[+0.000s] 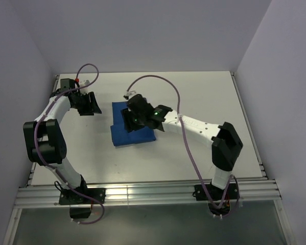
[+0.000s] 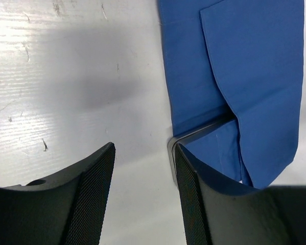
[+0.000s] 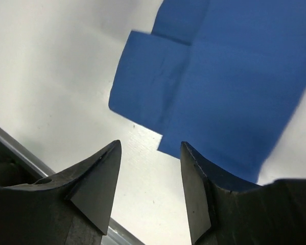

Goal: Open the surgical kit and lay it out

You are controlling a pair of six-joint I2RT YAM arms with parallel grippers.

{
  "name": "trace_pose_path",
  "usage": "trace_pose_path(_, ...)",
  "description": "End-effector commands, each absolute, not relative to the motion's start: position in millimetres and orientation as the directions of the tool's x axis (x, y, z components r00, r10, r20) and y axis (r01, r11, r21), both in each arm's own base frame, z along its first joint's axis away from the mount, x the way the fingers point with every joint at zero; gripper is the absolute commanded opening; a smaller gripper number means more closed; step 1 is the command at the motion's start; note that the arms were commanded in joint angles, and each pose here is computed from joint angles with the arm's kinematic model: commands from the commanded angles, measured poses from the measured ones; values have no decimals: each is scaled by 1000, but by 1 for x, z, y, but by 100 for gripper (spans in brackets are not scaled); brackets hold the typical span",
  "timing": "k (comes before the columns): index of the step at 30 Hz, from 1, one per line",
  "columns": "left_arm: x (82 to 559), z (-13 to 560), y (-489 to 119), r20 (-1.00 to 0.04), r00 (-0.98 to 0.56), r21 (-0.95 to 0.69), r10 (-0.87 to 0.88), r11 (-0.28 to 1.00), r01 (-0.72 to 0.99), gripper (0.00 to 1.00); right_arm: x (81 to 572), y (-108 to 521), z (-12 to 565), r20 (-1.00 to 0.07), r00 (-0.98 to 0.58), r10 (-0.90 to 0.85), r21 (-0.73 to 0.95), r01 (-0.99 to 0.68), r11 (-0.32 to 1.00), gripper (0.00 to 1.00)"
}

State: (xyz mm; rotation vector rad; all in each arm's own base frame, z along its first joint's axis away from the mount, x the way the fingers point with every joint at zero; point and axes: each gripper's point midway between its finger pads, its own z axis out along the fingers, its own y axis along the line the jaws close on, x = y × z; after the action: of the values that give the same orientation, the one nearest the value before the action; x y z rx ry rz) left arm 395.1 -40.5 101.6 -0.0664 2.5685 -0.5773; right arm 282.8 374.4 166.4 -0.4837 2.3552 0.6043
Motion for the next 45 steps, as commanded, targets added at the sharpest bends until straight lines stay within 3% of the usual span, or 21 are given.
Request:
trace_pose_path(1,398,131,-40,-507,-847,-434,-160,896,91,56,271,365,123,-574,-737,-357,95,-493,865,58)
trace_pose_path(6,397,139,-35,-512,-841,-444,-174,892,86,57,269,381,104,-514,-745,-425,15,-503,864,66)
trace_pose_path(13,394,135,-28,-505,-842,-449,-191,891,67,56,278,390,83,-467,-753,-463,-61,-495,867,61)
trace_pose_path(17,394,135,-25,-506,-840,-448,-195,892,63,56,281,390,74,-449,-762,-467,-85,-484,871,41)
trace_pose_path(22,395,135,-23,-509,-838,-442,-196,895,59,56,280,390,63,-427,-773,-470,-85,-483,872,30)
trace_pose_path(25,395,134,-23,-504,-841,-445,-197,894,57,56,280,388,60,-421,-773,-474,-94,-483,871,12)
trace_pose_path(26,395,133,-22,-501,-842,-445,-198,894,55,56,280,389,60,-424,-774,-471,-94,-479,873,0)
trace_pose_path(29,396,133,-22,-501,-843,-443,-196,895,56,56,284,386,72,-450,-768,-456,-104,-462,881,0)
trace_pose_path(35,398,132,-22,-500,-844,-447,-193,893,60,55,299,357,151,-599,-751,-278,-8,-341,940,0)
trace_pose_path(38,401,134,-23,-506,-842,-447,-190,892,67,56,311,303,200,-681,-730,-59,124,-195,973,0)
trace_pose_path(45,412,133,-24,-520,-836,-438,-177,895,83,56,314,172,164,-613,-751,246,196,157,968,0)
